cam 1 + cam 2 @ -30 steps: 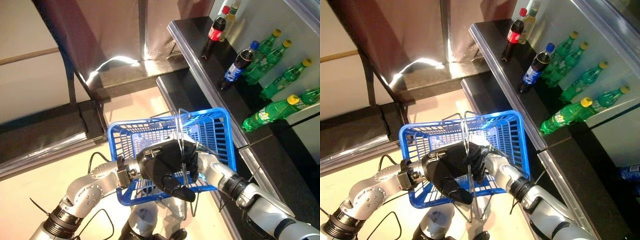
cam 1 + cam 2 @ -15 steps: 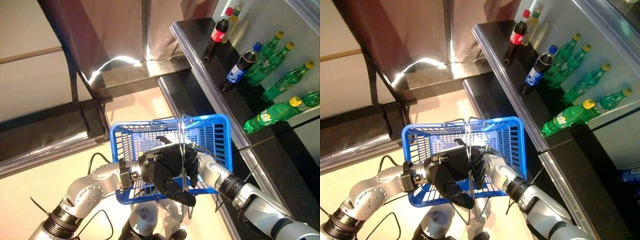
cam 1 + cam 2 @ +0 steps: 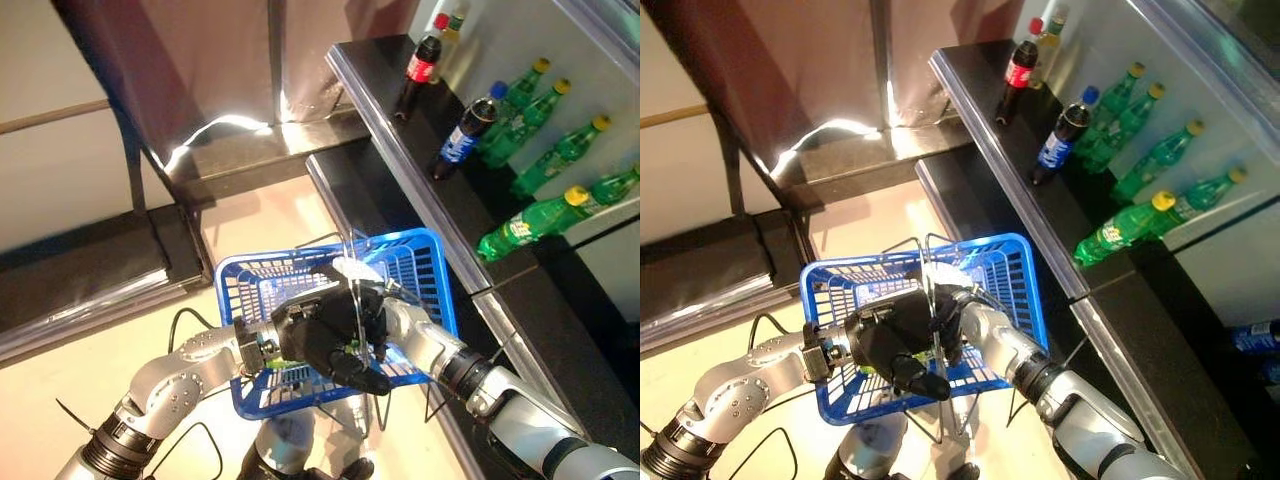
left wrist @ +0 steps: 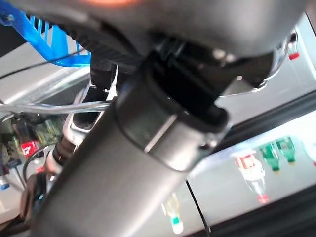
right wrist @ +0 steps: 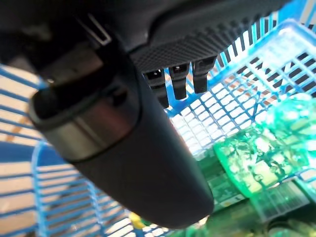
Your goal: Pick up the drink and place into the basket.
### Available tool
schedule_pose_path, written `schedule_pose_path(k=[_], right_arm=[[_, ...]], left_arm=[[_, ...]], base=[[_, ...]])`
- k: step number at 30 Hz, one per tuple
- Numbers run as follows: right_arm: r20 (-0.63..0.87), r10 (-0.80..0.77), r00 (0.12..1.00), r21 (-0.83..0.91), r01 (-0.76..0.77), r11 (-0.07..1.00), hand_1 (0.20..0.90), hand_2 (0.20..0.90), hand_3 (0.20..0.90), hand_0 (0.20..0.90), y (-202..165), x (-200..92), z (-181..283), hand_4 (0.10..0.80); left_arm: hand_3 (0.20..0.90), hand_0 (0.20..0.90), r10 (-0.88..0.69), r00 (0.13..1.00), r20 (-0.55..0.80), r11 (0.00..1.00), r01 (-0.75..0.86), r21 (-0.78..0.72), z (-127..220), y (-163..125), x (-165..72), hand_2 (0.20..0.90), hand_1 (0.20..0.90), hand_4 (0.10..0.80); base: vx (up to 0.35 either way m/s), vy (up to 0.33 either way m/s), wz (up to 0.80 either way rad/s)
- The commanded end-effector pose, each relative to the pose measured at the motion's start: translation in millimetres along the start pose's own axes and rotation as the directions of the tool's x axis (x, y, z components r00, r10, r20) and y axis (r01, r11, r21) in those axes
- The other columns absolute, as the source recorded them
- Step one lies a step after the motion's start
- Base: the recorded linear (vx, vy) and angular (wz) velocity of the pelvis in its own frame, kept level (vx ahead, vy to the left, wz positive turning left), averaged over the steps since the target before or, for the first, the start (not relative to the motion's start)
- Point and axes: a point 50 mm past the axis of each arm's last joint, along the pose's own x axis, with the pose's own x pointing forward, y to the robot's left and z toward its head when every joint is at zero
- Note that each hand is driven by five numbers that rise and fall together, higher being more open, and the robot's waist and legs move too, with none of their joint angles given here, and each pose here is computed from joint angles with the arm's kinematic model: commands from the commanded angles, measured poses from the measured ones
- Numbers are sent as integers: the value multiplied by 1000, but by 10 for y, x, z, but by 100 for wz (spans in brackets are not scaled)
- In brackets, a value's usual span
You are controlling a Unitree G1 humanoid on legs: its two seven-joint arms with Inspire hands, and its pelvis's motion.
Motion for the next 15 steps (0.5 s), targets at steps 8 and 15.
schedule_pose_path(k=[8, 15], right_arm=[[15, -179, 984, 161, 174, 971, 900, 900, 900, 900, -33, -241, -151, 800], [4, -285, 959, 324, 268, 907, 900, 900, 900, 900, -38, -507, -302, 800]], left_arm=[[200, 300, -82, 753, 653, 996, 37, 83, 662, -280, 24, 300, 300, 100], [200, 300, 146, 702, 697, 979, -205, 1, 632, -12, -147, 300, 300, 100]], base=[[-6, 11, -19], [-7, 23, -29]])
